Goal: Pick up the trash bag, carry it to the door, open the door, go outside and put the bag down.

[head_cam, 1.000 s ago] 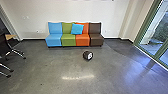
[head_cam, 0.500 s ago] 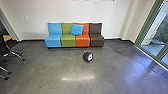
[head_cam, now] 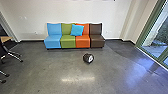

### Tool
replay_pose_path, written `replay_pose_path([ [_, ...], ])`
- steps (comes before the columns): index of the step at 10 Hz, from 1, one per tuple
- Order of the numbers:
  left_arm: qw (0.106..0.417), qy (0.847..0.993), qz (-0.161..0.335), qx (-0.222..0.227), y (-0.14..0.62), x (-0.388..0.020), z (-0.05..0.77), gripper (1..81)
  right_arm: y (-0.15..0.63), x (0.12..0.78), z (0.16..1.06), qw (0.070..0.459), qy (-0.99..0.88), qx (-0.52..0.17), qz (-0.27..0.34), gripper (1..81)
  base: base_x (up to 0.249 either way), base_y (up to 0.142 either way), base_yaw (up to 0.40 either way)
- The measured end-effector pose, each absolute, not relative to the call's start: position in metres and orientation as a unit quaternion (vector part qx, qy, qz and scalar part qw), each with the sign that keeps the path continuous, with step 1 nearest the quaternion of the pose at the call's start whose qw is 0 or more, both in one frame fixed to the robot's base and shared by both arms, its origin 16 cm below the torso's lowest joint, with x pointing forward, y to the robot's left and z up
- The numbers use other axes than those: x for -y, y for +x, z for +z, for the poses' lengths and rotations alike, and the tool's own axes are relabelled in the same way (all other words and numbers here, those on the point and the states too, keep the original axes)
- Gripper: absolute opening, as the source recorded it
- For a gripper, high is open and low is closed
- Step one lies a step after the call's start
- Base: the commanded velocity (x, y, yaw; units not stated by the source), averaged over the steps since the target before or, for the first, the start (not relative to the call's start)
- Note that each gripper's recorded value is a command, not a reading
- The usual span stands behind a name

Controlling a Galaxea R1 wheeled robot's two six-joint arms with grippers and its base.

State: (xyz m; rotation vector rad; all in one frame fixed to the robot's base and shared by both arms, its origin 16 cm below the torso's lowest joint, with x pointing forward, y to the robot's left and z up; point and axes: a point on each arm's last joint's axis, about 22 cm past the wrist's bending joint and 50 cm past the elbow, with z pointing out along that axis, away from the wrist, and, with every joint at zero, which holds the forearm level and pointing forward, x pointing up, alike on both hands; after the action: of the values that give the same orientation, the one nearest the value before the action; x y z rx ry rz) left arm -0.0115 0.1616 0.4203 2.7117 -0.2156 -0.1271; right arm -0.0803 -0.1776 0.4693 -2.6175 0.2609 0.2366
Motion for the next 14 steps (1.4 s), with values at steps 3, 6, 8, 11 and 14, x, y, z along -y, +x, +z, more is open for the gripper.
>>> replay_pose_path([
  [3,0.207,0.974,-0.045,0.077,-0.011,-0.162,0.42,81.1,-0.08,0.178,0.469,0.248,-0.96,-0.094,0.086,81.1,0.162,0.0,0.0],
  [6,0.208,0.974,-0.045,0.077,-0.011,-0.162,0.42,81.1,-0.08,0.178,0.469,0.247,-0.961,-0.094,0.086,81.1,0.161,0.0,0.0],
  [8,0.207,0.974,-0.047,0.077,-0.013,-0.162,0.421,81.1,-0.08,0.177,0.469,0.248,-0.96,-0.094,0.086,81.1,0.162,-0.072,0.0],
  [11,0.206,0.975,-0.044,0.078,-0.009,-0.164,0.42,81.1,-0.077,0.18,0.466,0.243,-0.962,-0.094,0.084,81.1,0.162,-0.08,0.0],
  [14,0.207,0.974,-0.046,0.077,-0.013,-0.162,0.42,81.1,-0.08,0.181,0.466,0.241,-0.962,-0.094,0.086,81.1,0.162,-0.083,0.0],
])
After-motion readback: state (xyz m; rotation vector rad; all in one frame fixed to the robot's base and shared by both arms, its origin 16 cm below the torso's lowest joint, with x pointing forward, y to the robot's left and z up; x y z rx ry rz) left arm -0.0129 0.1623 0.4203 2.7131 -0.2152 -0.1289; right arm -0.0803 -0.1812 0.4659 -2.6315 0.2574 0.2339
